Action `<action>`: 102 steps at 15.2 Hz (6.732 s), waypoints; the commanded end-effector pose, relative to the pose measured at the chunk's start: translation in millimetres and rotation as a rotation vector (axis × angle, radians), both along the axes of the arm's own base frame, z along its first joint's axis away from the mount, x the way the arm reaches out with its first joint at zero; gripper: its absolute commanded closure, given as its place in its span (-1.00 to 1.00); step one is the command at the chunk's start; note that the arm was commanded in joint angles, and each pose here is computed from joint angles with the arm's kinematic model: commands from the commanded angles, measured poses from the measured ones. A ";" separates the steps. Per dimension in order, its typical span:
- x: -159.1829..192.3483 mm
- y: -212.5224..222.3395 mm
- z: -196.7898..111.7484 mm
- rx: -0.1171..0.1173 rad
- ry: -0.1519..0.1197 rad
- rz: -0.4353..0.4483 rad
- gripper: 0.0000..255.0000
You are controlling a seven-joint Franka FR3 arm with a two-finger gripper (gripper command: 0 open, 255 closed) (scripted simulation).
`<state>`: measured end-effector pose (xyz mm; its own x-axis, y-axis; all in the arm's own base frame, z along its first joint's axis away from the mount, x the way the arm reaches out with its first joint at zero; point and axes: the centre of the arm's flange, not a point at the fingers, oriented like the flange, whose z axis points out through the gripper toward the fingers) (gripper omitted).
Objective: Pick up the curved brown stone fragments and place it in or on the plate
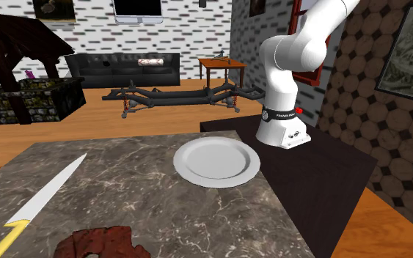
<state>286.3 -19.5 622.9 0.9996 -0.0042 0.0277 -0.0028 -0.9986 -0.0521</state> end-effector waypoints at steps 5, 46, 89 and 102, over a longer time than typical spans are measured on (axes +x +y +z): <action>26.6 35.7 -27.5 0.005 0.001 -0.006 -1.00; 302.2 392.4 -298.9 0.059 0.014 -0.067 -1.00; 298.3 418.6 -284.9 -0.013 0.044 0.013 -1.00; 290.6 434.7 -342.9 -0.073 0.069 0.079 -1.00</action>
<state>576.9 415.0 280.8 0.9963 0.0738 -0.0441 0.0747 -0.9970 0.0183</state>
